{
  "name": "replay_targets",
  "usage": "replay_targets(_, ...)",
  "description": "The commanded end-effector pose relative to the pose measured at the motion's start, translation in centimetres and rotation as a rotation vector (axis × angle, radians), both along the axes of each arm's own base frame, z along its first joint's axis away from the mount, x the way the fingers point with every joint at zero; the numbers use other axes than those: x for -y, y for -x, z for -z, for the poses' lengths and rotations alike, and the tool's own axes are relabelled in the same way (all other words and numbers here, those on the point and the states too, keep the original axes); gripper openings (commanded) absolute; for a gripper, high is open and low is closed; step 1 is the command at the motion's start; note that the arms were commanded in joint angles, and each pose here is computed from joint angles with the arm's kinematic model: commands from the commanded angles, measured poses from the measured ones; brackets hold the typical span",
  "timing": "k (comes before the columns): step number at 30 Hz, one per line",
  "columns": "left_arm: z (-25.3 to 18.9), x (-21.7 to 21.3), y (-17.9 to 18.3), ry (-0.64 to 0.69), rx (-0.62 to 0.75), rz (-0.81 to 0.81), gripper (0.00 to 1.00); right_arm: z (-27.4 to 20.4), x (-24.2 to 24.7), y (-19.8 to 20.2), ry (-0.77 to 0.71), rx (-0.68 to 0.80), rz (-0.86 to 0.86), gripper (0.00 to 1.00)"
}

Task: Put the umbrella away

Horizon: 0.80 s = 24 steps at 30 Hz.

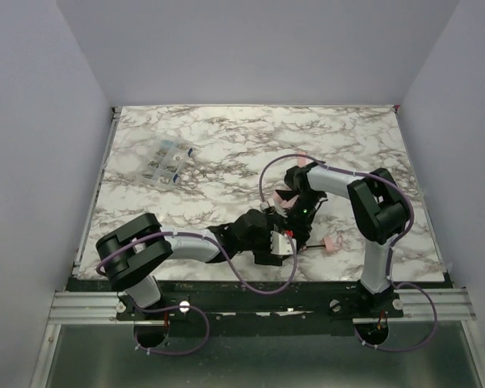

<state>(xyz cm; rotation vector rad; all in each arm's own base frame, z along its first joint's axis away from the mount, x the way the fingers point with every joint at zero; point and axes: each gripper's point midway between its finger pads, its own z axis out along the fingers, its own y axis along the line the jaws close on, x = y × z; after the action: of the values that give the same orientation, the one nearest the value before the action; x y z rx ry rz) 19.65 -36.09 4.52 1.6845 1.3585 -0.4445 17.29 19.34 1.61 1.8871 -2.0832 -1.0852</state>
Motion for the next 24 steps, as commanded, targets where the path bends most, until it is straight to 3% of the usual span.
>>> replay_targets(1,4.2,-3.3,-0.3,-0.194,-0.105,-0.116,0.93,4.9,1.6,-0.1,0.075,0.064,-0.086,0.24)
replay_targets(5,7.0,-4.4,1.9,-0.279,-0.246,-0.114,0.70,3.9,0.9,-0.5,0.022,0.094,-0.078,0.33)
replay_targets(8,7.2,-3.8,2.1,-0.266,-0.261,-0.114,0.61,2.3,0.1,-0.8,-0.045,0.124,-0.074,0.39)
replay_targets(13,7.5,-3.4,2.3,-0.278,-0.322,-0.120,0.42,-1.5,-1.0,-1.5,-0.194,0.191,-0.053,0.62)
replay_targets(17,8.0,-3.7,2.6,-0.260,-0.359,-0.120,0.39,-4.7,-0.9,-2.5,-0.265,0.266,-0.027,0.72)
replay_targets(24,8.0,-4.0,2.5,-0.231,-0.390,-0.120,0.37,-10.0,1.3,-6.7,-0.375,0.461,0.117,0.80)
